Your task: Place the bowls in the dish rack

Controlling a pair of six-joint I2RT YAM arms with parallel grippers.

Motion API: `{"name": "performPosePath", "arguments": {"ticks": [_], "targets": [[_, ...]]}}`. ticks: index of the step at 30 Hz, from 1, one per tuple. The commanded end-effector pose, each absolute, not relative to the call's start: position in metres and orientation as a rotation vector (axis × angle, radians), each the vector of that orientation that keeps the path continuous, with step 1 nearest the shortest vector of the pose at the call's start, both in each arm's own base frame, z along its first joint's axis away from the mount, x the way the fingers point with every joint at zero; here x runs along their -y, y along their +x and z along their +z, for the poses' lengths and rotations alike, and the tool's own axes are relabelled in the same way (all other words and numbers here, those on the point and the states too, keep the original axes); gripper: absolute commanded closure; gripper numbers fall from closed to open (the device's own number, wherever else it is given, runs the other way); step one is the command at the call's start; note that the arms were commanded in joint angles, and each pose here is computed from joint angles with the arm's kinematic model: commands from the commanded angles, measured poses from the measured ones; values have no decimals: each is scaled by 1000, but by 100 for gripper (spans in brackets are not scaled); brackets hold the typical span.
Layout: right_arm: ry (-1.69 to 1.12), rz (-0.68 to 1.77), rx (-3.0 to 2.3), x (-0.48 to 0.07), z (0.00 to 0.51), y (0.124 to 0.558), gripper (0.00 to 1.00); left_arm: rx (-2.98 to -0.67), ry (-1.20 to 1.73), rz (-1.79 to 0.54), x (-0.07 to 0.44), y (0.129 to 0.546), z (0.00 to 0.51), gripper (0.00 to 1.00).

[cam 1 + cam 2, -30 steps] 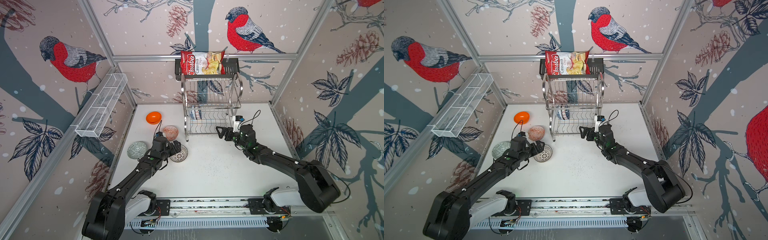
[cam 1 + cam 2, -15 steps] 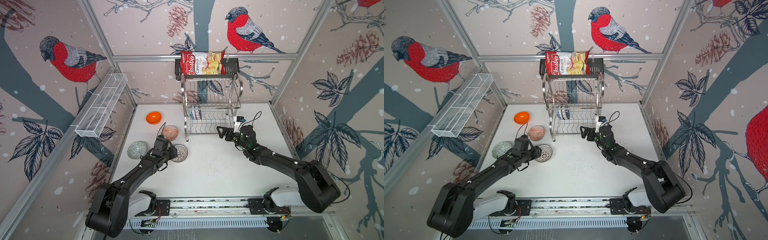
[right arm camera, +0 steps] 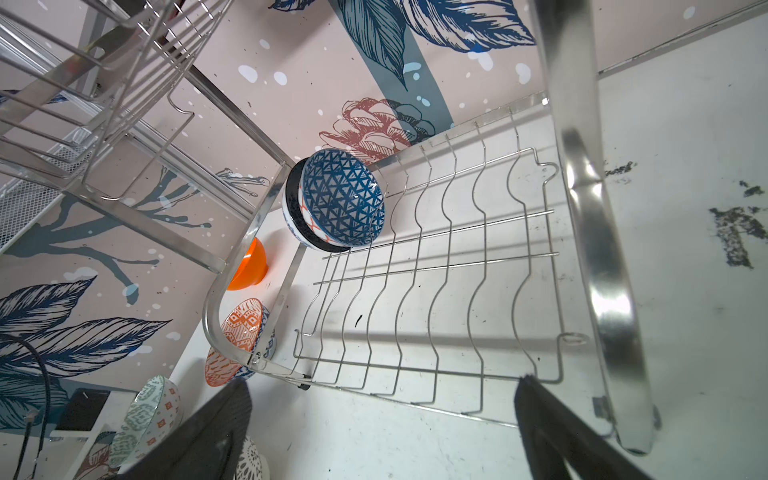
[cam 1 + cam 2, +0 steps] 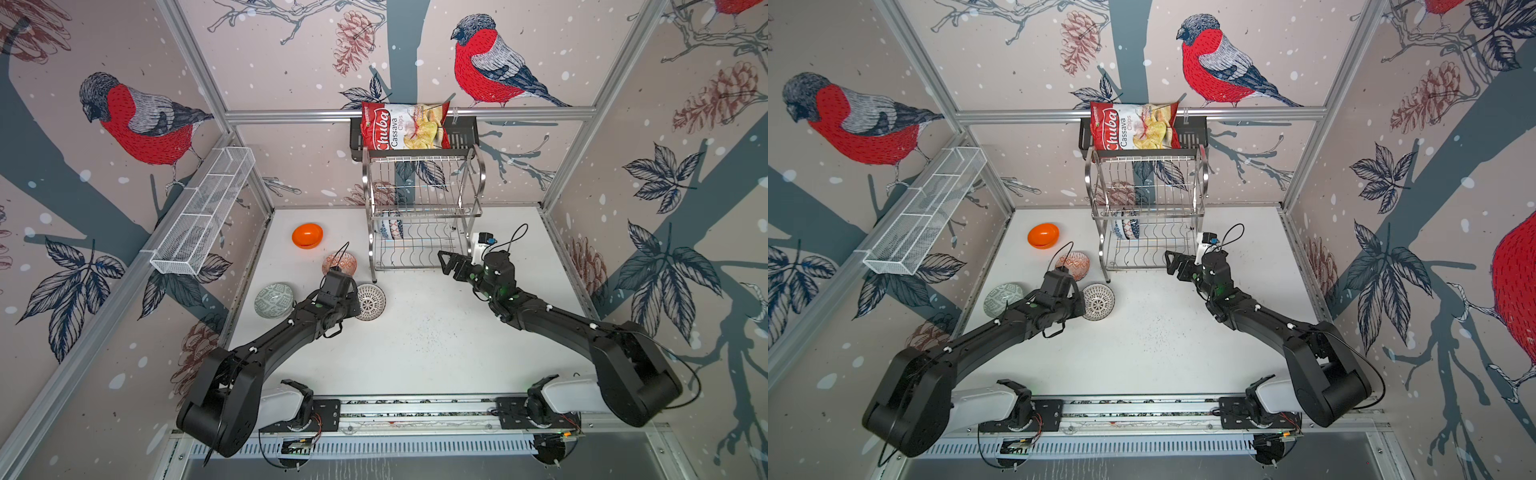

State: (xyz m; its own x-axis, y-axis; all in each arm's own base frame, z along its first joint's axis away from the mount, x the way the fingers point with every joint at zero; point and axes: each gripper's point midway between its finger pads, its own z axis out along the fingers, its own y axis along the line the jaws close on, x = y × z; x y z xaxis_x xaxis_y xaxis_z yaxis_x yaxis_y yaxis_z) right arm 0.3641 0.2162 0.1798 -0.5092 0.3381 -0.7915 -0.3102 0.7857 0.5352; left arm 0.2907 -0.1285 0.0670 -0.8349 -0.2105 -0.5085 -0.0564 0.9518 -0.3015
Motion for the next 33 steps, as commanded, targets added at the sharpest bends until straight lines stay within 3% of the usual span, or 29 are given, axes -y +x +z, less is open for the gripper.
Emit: {"name": "performPosePath", "arguments": {"ticks": [1, 15, 22, 31, 33], "targets": [[58, 797, -1906, -210, 190, 367, 1, -2533, -170, -406, 142, 296, 73, 100], [140, 786, -1908, -190, 184, 371, 1, -2566, 78, -526, 270, 315, 74, 100], [183, 776, -1902, -180, 185, 373, 1, -2593, 153, -541, 309, 318, 65, 99], [211, 782, -1879, -172, 190, 371, 0, -2592, 145, -514, 311, 324, 68, 73], [223, 788, -1864, -168, 192, 370, 0, -2585, 139, -516, 310, 325, 71, 72]]}}
